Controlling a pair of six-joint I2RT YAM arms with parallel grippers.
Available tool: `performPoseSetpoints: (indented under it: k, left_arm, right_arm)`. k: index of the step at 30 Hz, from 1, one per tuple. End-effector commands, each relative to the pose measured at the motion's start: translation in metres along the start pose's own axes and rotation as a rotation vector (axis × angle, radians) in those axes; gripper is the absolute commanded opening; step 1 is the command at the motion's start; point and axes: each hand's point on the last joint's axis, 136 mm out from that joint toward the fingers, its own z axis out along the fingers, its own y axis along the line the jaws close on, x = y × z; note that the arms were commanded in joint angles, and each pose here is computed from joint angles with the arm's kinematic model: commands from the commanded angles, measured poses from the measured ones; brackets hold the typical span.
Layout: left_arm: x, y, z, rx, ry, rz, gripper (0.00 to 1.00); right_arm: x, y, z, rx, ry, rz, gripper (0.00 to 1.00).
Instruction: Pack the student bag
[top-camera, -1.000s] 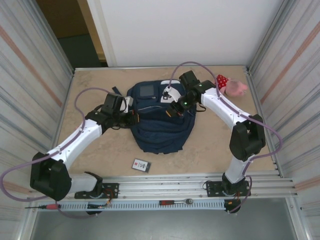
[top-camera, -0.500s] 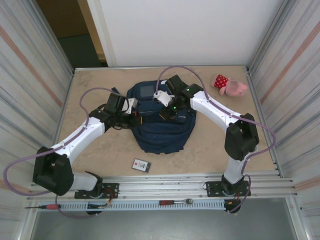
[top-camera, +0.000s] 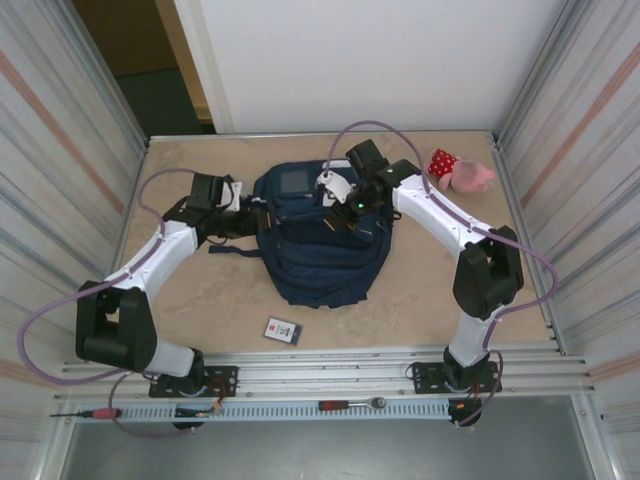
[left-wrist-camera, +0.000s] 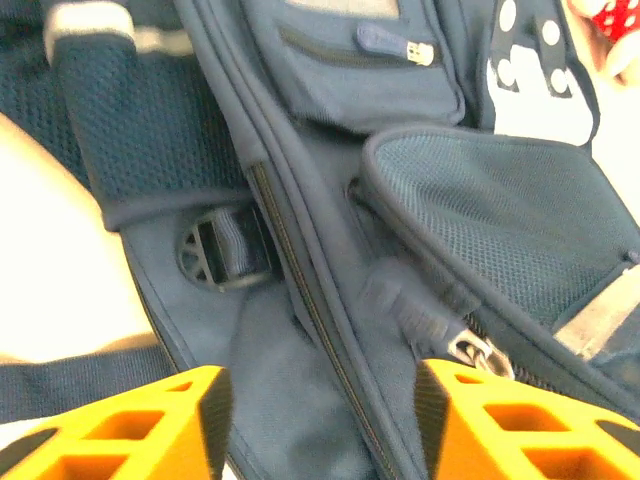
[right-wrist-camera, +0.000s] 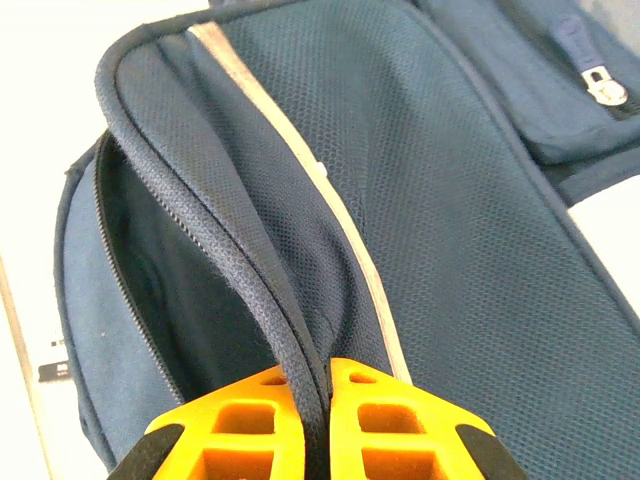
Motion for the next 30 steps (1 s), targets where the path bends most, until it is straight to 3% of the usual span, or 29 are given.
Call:
performPoseSetpoints:
  k: [1, 5, 11, 12, 15, 18, 30]
  left_arm:
    - [-0.02, -0.037, -0.018, 0.107, -0.082, 0.211, 0.63]
    - [-0.015, -0.062, -0.034, 0.151, -0.129, 0.437, 0.75]
    - [-0.016, -0.057, -0.045, 0.093, -0.165, 0.453, 0.82]
    - [-0.016, -0.057, -0.047, 0.089, -0.164, 0.442, 0.82]
    - [-0.011, -0.051, -0.052, 0.053, -0.151, 0.373, 0.86]
    - [-0.003, -0.044, -0.059, 0.017, -0.138, 0.283, 0.87]
    - [0.055, -0.002, -0.072, -0.05, -0.039, -0.16, 0.91]
  right_arm:
    - [-0.011, -0.005, -0.015, 0.007, -0.032, -0.034, 0.0]
    - [-0.015, -0.02, -0.013, 0.039, -0.042, -0.128, 0.0]
    - [-0.023, -0.057, -0.013, 0.103, -0.049, -0.151, 0.01]
    - [-0.025, -0.059, -0.016, 0.105, -0.053, -0.138, 0.11]
    - [-0.028, -0.051, -0.025, 0.102, -0.069, -0.106, 0.42]
    - [-0.027, -0.029, -0.037, 0.106, -0.076, -0.068, 0.55]
    - [0.016, 0.088, -0.043, 0.163, 0.021, -0.014, 0.61]
